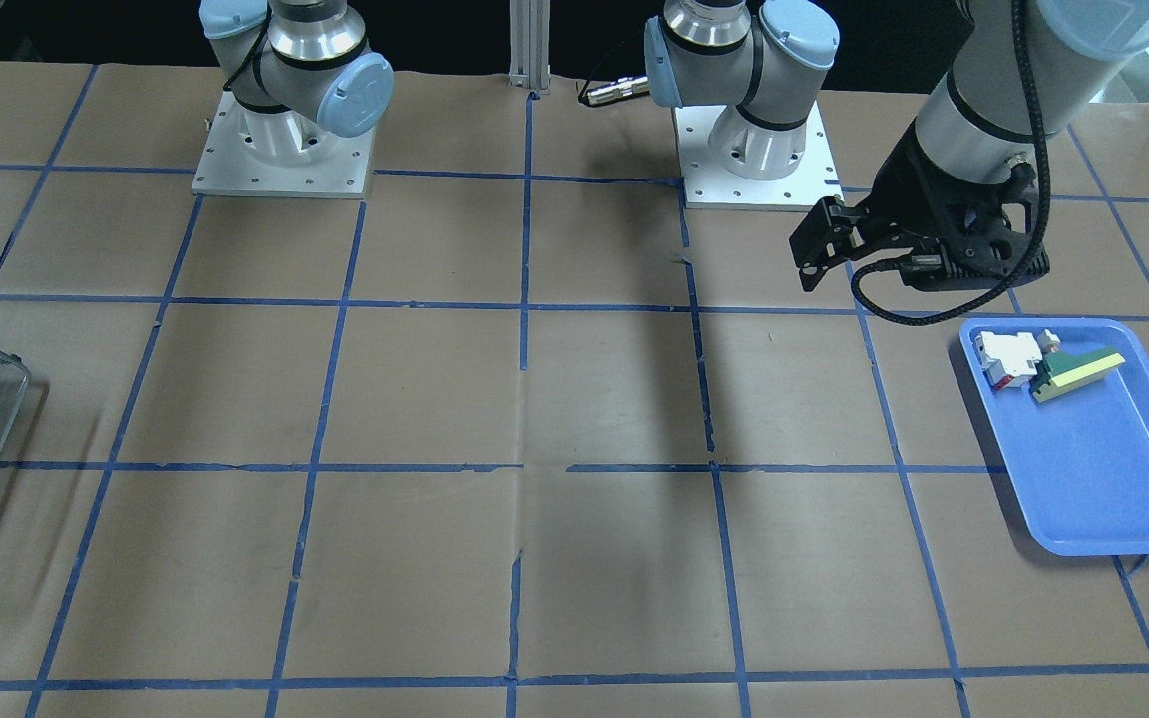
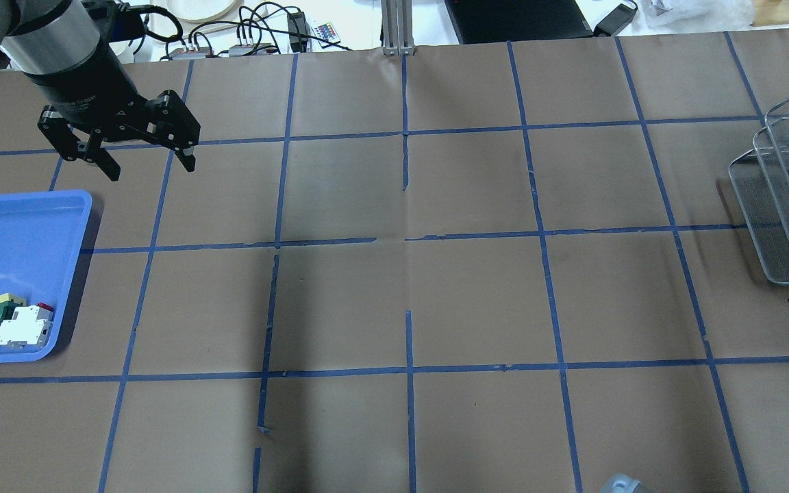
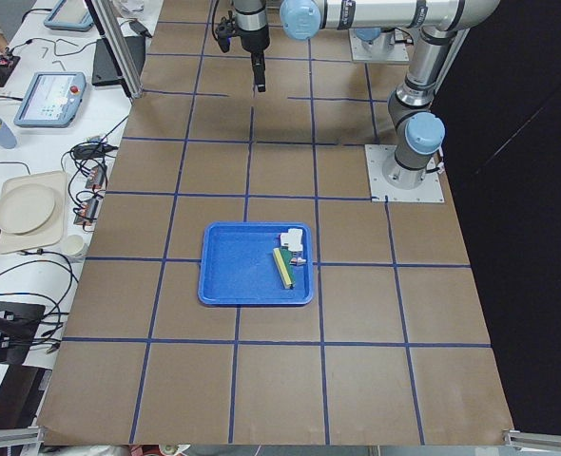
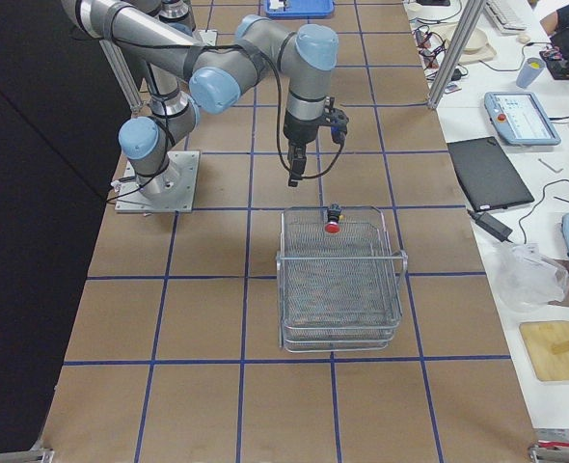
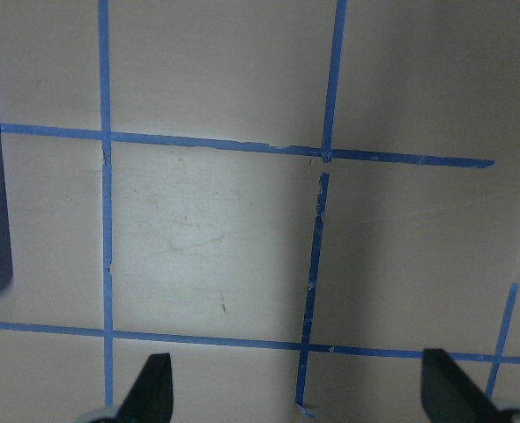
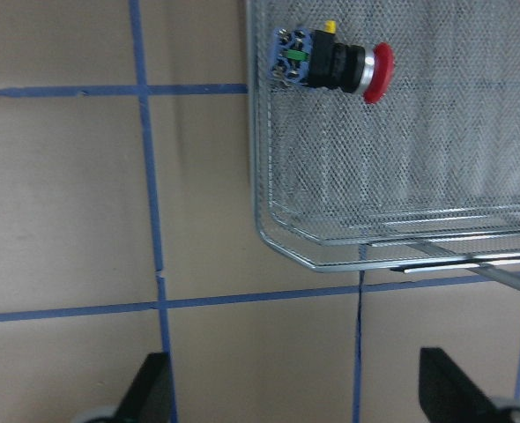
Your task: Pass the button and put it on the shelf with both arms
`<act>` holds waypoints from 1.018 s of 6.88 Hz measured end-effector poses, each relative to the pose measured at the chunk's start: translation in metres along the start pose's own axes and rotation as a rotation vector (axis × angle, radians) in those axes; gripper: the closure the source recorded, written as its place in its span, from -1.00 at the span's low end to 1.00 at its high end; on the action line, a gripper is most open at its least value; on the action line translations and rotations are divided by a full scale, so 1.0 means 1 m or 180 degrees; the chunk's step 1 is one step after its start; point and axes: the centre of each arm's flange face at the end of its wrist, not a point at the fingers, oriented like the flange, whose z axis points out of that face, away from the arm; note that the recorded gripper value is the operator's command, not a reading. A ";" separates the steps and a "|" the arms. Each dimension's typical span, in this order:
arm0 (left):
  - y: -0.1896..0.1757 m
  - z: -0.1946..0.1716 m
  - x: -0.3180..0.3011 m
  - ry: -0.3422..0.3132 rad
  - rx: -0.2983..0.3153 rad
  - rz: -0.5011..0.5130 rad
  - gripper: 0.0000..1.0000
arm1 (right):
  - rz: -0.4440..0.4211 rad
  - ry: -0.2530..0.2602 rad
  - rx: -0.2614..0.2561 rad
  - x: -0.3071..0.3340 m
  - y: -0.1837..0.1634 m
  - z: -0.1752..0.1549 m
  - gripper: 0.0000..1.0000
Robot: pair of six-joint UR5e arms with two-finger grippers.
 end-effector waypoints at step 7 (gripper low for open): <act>-0.005 -0.011 -0.001 0.0017 0.0119 -0.0012 -0.99 | 0.0328 -0.0233 0.0089 -0.288 0.030 -0.045 -0.99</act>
